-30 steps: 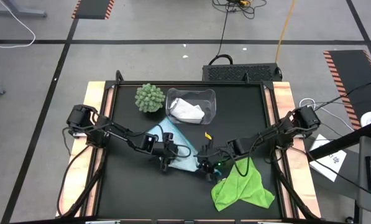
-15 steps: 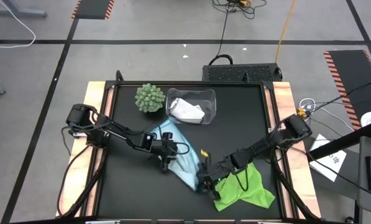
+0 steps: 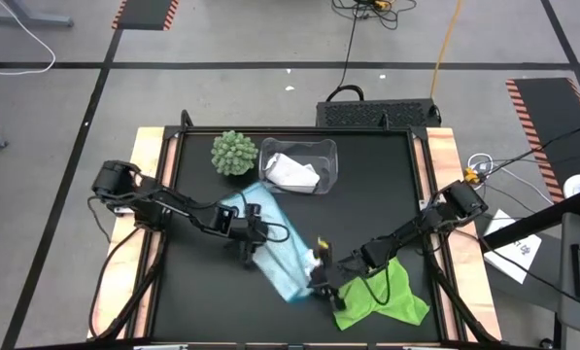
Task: Fold microfiber towels
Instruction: Fold the blue towel
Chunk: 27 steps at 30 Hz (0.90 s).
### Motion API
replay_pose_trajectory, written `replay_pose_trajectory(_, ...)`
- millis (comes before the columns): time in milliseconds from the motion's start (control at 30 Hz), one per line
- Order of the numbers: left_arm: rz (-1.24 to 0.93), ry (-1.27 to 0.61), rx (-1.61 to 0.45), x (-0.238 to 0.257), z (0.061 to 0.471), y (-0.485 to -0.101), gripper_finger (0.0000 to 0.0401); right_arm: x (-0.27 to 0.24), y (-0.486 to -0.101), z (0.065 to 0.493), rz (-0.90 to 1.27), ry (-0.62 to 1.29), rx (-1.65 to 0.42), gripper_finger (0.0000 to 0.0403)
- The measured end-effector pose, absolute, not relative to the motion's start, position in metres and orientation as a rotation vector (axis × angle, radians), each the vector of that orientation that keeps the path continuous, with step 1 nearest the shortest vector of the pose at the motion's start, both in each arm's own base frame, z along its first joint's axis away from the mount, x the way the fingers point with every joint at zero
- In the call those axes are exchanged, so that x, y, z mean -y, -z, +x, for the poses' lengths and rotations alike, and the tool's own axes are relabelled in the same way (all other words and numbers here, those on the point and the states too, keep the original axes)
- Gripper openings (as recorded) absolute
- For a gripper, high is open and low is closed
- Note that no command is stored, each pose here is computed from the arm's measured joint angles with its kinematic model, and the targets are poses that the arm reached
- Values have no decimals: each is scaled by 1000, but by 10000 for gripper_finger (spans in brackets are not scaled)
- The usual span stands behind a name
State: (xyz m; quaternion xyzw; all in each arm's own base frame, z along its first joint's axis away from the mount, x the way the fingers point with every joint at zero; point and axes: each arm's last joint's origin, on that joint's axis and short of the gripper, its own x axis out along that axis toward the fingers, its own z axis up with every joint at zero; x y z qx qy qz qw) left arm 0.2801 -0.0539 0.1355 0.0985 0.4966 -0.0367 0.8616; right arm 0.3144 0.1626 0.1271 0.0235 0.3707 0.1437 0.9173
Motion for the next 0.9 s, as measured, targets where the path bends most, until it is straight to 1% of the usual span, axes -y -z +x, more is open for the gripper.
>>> replay_pose_trajectory(100,206,37,-976,58,276,-156,225,-153,-126,315,-46,-181,-766,84)
replay_pose_trajectory(267,198,27,-915,64,269,-173,225,-142,-127,321,-102,-134,-742,82)
replay_pose_trajectory(333,161,15,-918,66,267,-175,225,-135,-126,323,-106,-116,-749,82)
replay_pose_trajectory(467,88,-33,-1016,69,255,-163,225,-123,-125,327,-105,-82,-766,82)
replay_pose_trajectory(600,29,-107,-1041,66,239,-141,225,-114,-122,327,-106,-58,-812,82)
replay_pose_trajectory(700,-13,-158,-1032,61,229,-127,225,-109,-120,326,-78,-65,-852,82)
replay_pose_trajectory(900,-64,-246,-1015,45,221,-113,225,-104,-114,322,36,-105,-880,82)
